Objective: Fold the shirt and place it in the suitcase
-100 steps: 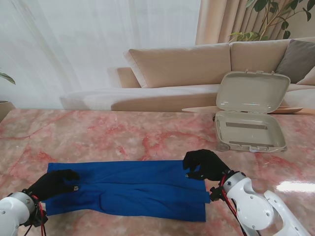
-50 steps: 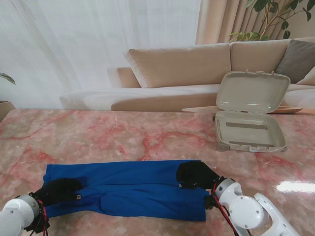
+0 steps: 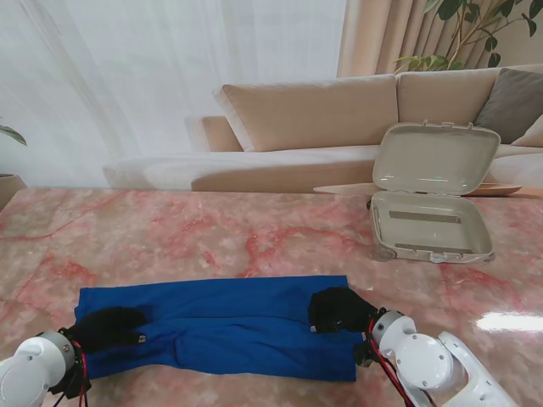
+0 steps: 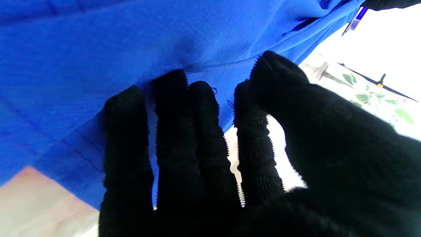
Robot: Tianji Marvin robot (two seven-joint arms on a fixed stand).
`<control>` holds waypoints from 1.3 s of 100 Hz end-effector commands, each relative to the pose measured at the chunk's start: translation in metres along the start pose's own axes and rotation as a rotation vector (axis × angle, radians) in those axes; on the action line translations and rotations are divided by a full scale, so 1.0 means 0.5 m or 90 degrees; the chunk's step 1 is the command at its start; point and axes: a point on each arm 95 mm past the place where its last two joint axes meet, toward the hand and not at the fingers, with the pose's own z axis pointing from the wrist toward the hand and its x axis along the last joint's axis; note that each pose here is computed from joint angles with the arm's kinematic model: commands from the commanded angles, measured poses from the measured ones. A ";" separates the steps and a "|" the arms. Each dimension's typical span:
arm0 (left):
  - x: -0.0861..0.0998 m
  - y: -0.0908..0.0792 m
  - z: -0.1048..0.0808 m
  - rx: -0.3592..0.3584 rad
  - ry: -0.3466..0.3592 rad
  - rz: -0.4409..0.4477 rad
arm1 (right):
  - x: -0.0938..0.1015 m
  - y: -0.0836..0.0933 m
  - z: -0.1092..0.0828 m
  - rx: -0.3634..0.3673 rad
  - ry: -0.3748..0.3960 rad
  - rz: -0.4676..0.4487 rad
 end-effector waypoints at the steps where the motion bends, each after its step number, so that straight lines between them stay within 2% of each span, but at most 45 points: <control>1: -0.025 0.049 0.008 -0.050 -0.019 -0.016 | -0.030 -0.007 -0.005 0.018 -0.037 0.000; 30: -0.020 0.052 0.024 -0.064 -0.010 -0.017 | -0.061 0.018 0.003 0.016 -0.086 -0.016; 45: -0.012 0.049 0.037 -0.060 0.007 -0.016 | -0.073 0.039 0.005 0.000 -0.108 -0.034; 91: 0.035 0.043 0.082 -0.072 0.067 -0.028 | -0.108 0.110 -0.016 -0.028 -0.171 -0.100; 109: 0.045 0.035 0.081 -0.061 0.072 -0.028 | -0.102 0.122 -0.020 -0.049 -0.169 -0.104; 130: 0.057 0.014 0.065 -0.022 0.083 -0.038 | -0.068 0.141 -0.034 -0.084 -0.149 -0.100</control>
